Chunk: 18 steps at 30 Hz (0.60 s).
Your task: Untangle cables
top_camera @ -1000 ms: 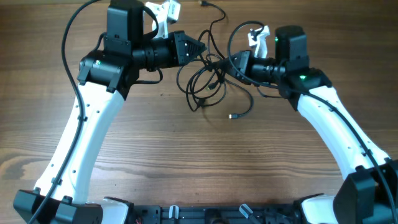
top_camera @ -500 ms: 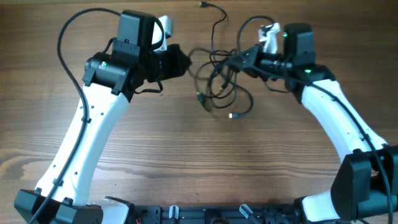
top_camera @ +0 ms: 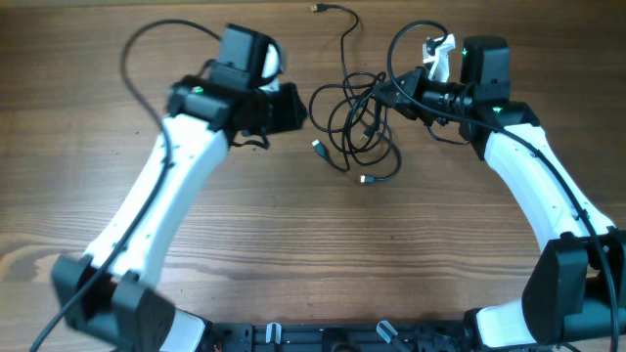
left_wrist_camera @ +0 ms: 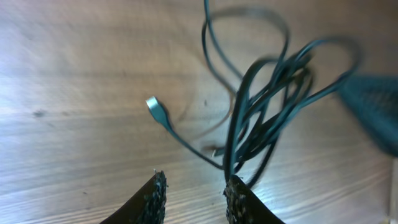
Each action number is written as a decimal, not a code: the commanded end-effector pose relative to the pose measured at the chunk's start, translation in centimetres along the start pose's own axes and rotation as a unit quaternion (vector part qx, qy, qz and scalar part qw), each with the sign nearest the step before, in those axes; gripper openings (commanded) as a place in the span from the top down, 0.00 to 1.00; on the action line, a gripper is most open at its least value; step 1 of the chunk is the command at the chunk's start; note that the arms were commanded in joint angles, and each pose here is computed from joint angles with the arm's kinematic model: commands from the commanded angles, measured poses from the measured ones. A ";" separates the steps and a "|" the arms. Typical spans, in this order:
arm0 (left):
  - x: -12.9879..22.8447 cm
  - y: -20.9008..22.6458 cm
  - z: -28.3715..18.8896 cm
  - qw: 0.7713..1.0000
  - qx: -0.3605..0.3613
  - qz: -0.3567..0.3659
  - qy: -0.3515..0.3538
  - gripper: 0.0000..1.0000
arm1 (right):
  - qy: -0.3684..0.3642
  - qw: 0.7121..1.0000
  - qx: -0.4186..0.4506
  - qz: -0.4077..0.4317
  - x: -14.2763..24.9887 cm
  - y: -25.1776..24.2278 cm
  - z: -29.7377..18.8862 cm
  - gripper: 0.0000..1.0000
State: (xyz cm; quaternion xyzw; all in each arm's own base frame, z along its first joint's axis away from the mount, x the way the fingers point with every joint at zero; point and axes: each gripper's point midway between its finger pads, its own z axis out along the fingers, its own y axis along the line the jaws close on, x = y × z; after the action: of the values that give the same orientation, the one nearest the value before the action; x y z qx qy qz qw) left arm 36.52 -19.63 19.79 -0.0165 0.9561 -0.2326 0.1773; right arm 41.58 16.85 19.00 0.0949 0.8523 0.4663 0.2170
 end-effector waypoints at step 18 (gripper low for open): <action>0.8 -15.5 3.0 0.956 0.230 0.178 -0.042 0.68 | 0.010 1.000 -0.009 -0.011 0.3 0.3 0.1 0.96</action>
State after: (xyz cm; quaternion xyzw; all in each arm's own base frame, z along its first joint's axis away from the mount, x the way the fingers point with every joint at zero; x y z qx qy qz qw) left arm 39.03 -31.10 23.45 0.1214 0.8707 -0.3949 0.2667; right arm 41.48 16.84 18.87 0.0967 0.8534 0.4656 0.2136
